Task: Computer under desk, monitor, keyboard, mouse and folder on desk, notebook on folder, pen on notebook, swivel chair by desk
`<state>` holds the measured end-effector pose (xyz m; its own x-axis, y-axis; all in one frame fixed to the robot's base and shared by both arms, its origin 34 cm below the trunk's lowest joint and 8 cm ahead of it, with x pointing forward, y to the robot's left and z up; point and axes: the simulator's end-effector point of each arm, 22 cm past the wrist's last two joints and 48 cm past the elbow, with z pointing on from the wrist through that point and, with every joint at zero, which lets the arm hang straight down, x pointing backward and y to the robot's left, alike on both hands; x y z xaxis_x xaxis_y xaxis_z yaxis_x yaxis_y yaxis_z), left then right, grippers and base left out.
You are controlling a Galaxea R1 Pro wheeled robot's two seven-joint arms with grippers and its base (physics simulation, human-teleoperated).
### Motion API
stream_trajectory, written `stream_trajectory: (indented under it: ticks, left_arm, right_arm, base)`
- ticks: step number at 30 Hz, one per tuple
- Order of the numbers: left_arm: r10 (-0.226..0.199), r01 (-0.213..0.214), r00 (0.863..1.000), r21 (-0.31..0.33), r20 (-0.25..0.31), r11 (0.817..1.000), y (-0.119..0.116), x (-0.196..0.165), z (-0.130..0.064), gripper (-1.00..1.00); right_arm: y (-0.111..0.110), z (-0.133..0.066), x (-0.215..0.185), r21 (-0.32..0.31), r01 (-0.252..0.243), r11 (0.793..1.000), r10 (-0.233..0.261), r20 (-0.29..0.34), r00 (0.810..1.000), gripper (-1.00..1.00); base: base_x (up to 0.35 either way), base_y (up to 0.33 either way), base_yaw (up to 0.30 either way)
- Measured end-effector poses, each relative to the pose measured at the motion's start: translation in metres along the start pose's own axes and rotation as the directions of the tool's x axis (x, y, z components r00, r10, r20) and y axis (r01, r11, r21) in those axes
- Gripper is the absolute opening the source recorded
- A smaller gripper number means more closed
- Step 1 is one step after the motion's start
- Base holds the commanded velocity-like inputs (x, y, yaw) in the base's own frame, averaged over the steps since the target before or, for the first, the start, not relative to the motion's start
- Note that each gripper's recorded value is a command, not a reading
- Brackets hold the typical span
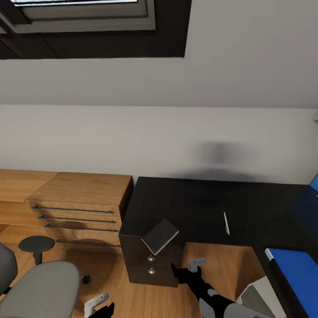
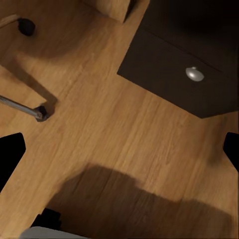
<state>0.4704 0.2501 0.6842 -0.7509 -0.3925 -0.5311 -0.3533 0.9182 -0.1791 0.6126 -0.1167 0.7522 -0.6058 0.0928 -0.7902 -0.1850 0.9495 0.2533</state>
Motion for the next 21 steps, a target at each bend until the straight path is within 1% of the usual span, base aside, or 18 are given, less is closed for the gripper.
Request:
stream_trajectory:
  ticks: [6,11,13,16,17,20,21]
  left_arm:
    - [0.005,-0.005,1.000,-0.003,0.008,1.000,0.005,-0.008,0.005,1.00]
    - [0.017,-0.017,1.000,-0.020,0.018,1.000,0.020,-0.014,0.011,1.00]
    - [0.019,-0.018,1.000,-0.024,0.019,1.000,0.023,-0.015,0.013,1.00]
    - [0.020,-0.019,1.000,-0.031,0.013,0.999,0.028,-0.011,0.016,1.00]
    - [0.020,-0.019,1.000,-0.035,0.008,0.999,0.030,-0.009,0.017,1.00]
    - [0.019,-0.019,1.000,-0.038,0.005,0.999,0.032,-0.006,0.020,1.00]
    - [0.019,-0.019,1.000,-0.040,0.004,0.999,0.033,-0.005,0.021,1.00]
  right_arm:
    - [-0.008,0.004,0.003,0.020,-0.002,1.000,0.002,0.001,1.000,1.00]
    - [-0.008,0.008,0.006,0.019,-0.005,1.000,0.005,-0.001,1.000,1.00]
    - [-0.009,0.010,0.007,0.021,-0.008,1.000,0.009,-0.002,1.000,1.00]
    - [-0.015,0.012,0.009,0.037,-0.043,0.998,0.043,-0.002,0.999,1.00]
    - [-0.020,0.012,0.009,0.055,-0.077,0.995,0.077,-0.001,0.997,1.00]
    - [-0.036,0.013,0.011,0.094,-0.141,0.986,0.142,0.001,0.990,1.00]
    - [-0.047,0.014,0.010,0.118,-0.179,0.977,0.180,0.002,0.984,1.00]
  base:
    - [0.000,0.000,0.000]
    - [0.000,0.000,0.000]
    - [0.000,0.000,0.000]
    - [0.000,0.000,0.000]
    - [0.000,0.000,0.000]
    - [0.000,0.000,0.000]
    - [0.000,0.000,0.000]
